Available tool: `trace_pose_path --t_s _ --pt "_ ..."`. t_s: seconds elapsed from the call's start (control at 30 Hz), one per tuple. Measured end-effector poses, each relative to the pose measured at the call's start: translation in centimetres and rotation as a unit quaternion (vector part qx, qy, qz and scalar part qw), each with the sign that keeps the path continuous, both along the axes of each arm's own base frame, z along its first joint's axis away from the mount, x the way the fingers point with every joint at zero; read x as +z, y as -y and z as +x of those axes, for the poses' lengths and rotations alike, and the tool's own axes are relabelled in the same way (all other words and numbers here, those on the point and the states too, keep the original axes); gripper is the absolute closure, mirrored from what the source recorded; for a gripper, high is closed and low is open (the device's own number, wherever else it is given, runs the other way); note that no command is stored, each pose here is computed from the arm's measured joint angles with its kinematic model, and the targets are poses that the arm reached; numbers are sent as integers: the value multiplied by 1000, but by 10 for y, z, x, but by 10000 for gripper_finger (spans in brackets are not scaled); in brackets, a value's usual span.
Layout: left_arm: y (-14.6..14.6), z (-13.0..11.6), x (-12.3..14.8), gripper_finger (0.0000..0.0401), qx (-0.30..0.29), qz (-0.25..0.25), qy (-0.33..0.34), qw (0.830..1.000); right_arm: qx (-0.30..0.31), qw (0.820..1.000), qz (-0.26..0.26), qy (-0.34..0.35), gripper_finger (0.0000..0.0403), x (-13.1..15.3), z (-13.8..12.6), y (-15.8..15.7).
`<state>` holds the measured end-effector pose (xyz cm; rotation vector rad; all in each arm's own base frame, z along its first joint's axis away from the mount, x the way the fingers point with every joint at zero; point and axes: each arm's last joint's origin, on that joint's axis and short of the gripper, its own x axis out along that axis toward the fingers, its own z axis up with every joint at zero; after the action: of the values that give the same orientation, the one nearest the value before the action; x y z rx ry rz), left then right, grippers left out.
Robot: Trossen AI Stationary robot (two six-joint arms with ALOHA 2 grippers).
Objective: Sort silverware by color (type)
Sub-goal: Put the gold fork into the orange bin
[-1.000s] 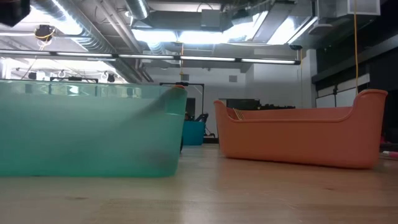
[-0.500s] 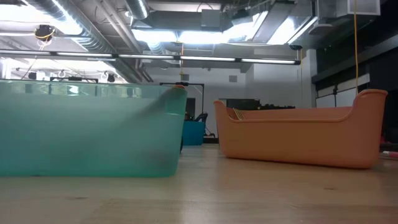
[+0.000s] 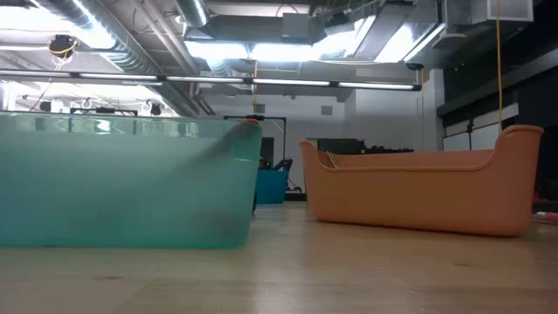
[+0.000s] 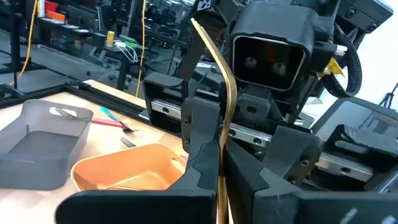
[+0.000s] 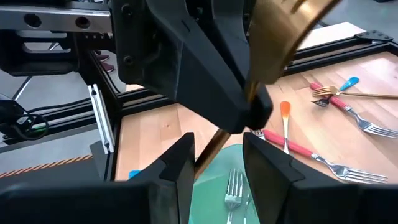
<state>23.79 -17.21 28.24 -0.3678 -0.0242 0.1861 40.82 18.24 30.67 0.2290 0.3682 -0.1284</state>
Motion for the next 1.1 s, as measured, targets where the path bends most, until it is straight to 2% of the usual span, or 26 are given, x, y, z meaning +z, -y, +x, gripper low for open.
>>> trace_pose_path --t_s 0.2,0.53,0.97,1.1 --pt "-1 1 0 396 2 0 0 1000 -1 1000 -1 0 296 0 0 0" --pt "-1 1 -1 391 3 7 -4 1000 -1 1000 0 -1 393 0 0 0" --pt "-1 1 -1 381 1 5 -7 1000 1 1000 -13 -7 397 -1 -1 1" --pt "-1 1 -2 367 0 1 -9 1000 3 999 -22 -23 399 1 -5 3"
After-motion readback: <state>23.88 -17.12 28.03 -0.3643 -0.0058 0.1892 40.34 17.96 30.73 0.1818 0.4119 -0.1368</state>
